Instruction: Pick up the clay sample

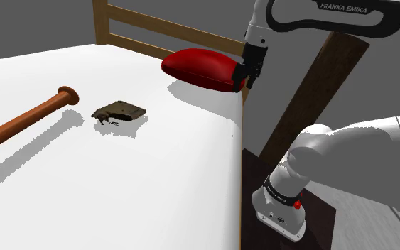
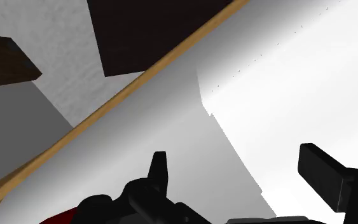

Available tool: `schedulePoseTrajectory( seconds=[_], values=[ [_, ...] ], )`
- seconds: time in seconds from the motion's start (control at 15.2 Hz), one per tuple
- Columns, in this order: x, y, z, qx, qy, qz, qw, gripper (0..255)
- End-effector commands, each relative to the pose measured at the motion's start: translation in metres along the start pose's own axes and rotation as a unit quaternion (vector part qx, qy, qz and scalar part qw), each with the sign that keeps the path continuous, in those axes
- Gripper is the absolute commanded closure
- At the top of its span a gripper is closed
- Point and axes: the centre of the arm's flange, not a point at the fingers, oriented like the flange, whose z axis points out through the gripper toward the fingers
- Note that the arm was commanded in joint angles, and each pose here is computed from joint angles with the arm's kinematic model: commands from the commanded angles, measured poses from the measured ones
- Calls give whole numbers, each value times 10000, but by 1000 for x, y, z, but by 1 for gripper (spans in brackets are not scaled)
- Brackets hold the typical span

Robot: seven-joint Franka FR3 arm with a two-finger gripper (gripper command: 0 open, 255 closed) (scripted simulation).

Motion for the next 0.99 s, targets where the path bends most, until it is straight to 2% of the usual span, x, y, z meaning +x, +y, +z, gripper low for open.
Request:
schedulePoseTrajectory(
  seconds=[0.0, 0.2, 0.46, 0.66, 0.92],
  values=[
    [0, 0, 0, 0, 0, 0, 10000, 0],
    [27, -30, 2, -33, -3, -392, 9992, 0],
    [60, -72, 4, -77, -6, -914, 9958, 0],
    [81, -106, 7, -111, -8, -1304, 9914, 0],
    [106, -154, 10, -154, -12, -1821, 9832, 0]
  ],
)
